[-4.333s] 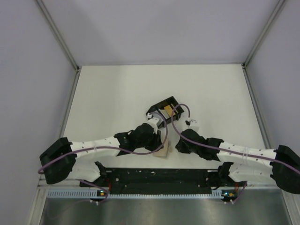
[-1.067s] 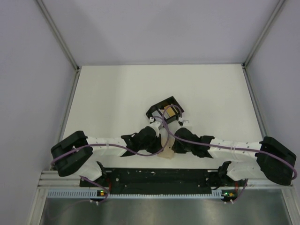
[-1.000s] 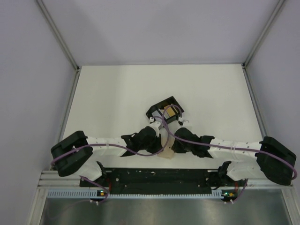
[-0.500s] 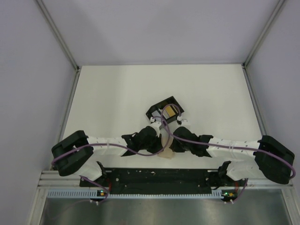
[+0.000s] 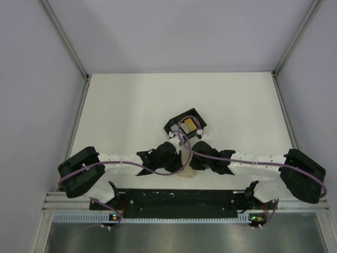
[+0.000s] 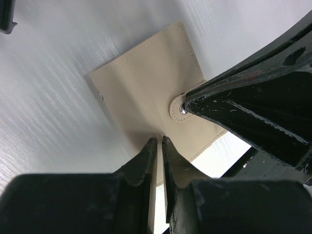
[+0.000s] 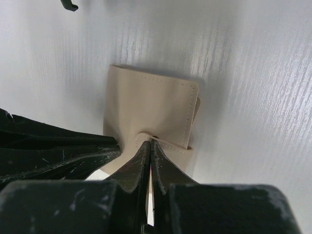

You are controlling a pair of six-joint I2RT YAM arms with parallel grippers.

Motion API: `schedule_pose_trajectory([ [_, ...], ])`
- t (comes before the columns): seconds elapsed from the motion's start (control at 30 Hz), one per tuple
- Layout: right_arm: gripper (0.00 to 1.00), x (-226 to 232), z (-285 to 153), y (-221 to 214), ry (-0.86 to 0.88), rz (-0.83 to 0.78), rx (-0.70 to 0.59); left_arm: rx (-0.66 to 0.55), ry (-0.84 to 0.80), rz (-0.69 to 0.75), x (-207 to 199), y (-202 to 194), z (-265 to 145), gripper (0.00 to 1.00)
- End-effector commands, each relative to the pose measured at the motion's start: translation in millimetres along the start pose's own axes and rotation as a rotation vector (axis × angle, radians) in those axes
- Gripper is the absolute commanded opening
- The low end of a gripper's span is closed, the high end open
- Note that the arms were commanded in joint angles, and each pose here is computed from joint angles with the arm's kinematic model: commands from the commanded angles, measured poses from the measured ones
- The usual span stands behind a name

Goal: Put the credit cards into the card holder
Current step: Close the card holder at the center of the board.

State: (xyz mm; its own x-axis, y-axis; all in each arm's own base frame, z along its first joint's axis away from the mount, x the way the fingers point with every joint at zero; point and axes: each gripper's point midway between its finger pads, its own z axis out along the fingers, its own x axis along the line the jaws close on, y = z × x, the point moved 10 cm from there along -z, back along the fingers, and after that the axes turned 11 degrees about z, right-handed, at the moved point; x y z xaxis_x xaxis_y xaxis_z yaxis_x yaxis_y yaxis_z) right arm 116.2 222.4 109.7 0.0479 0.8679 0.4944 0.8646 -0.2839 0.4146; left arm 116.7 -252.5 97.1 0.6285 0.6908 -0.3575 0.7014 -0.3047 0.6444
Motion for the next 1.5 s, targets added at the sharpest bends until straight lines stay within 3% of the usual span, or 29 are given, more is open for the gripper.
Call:
schedule_pose_trajectory([
  [0.0,0.0,-1.1,6.9,5.0,-0.063,0.023,-0.037,0.055,-0.023,0.004,-2.9,-10.4,1.5,0.12],
  [0.9,0.0,-61.7,37.9,-36.1,-0.5,-0.043,0.185,0.018,0.01,-0.027,1.4,-13.9,-2.1,0.11],
  [1.3,0.0,-78.0,26.4,-35.2,-0.637,-0.098,0.156,0.013,-0.008,-0.022,0.5,-14.9,-3.0,0.11],
  [1.47,0.0,-87.8,35.2,-46.2,-0.729,-0.163,0.202,0.014,-0.018,-0.02,-0.7,-13.1,-1.3,0.11],
])
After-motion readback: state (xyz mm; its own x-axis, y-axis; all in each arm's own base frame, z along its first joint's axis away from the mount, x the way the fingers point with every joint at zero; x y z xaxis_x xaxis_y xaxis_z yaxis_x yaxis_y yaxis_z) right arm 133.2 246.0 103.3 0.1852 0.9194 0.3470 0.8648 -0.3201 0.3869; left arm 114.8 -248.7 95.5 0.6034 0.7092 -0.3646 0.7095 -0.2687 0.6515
